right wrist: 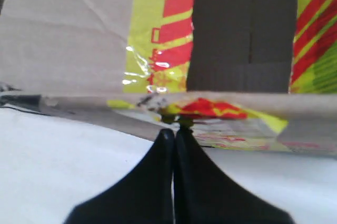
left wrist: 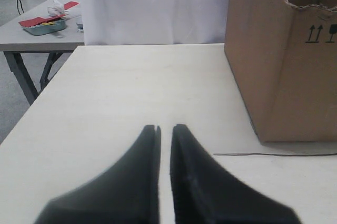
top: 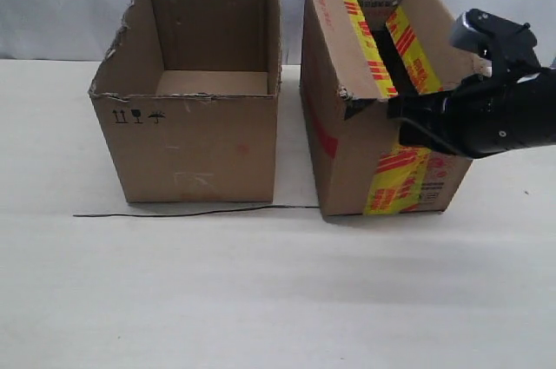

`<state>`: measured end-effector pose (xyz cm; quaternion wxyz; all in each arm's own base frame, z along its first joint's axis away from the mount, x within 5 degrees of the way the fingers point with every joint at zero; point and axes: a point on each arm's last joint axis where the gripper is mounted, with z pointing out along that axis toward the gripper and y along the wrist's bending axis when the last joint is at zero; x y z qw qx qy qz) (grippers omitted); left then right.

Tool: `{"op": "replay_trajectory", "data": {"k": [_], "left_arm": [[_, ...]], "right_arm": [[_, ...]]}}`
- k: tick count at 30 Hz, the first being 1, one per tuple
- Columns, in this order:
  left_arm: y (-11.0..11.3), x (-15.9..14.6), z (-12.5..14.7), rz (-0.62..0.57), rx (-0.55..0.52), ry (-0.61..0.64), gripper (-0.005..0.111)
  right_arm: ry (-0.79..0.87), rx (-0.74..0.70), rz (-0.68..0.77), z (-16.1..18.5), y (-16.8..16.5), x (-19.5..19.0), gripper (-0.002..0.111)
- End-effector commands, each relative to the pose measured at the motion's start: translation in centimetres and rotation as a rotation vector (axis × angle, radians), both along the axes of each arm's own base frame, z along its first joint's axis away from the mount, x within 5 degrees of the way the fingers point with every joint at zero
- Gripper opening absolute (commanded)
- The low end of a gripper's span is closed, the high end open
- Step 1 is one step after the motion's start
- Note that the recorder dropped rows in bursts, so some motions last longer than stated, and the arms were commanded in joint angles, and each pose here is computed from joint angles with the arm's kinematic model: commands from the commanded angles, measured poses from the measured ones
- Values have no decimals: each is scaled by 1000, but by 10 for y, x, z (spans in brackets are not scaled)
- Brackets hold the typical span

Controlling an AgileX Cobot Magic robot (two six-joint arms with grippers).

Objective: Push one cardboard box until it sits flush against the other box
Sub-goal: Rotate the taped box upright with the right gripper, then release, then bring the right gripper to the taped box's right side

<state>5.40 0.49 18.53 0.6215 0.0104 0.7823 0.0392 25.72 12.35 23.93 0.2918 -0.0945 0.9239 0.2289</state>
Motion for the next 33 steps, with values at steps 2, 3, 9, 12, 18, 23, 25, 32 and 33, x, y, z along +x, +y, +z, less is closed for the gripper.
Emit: {"op": "replay_trajectory", "data": {"k": [2,3,9,12,18,23,25,32,33], "left_arm": [[-1,0,0,-10,-13,-11,0],[-1,0,0,-10,-13,-11,0],[-1,0,0,-10,-13,-11,0],[-1,0,0,-10,-13,-11,0],[-1,0,0,-10,-13,-11,0],[-1,0,0,-10,-13,-11,0],[-1,0,0,-10,-13,-11,0],[-1,0,0,-10,-13,-11,0],[-1,0,0,-10,-13,-11,0]], "right_arm": [[-21,37,-34,11,3,8,0],[-22,37,-33,11,3,8,0],[4,24,-25,2,5,11,0],[-11,16,29,10,6,7,0],[-178,45,172,82,2,-22,0],[-353,-25,71,126,-29,-34,0],[-358,-102,-67,129,-57,-20,0],[-62,-162,-316,45,-146,62,0],[-38,-144,-318,34,-151,70,0]]}}
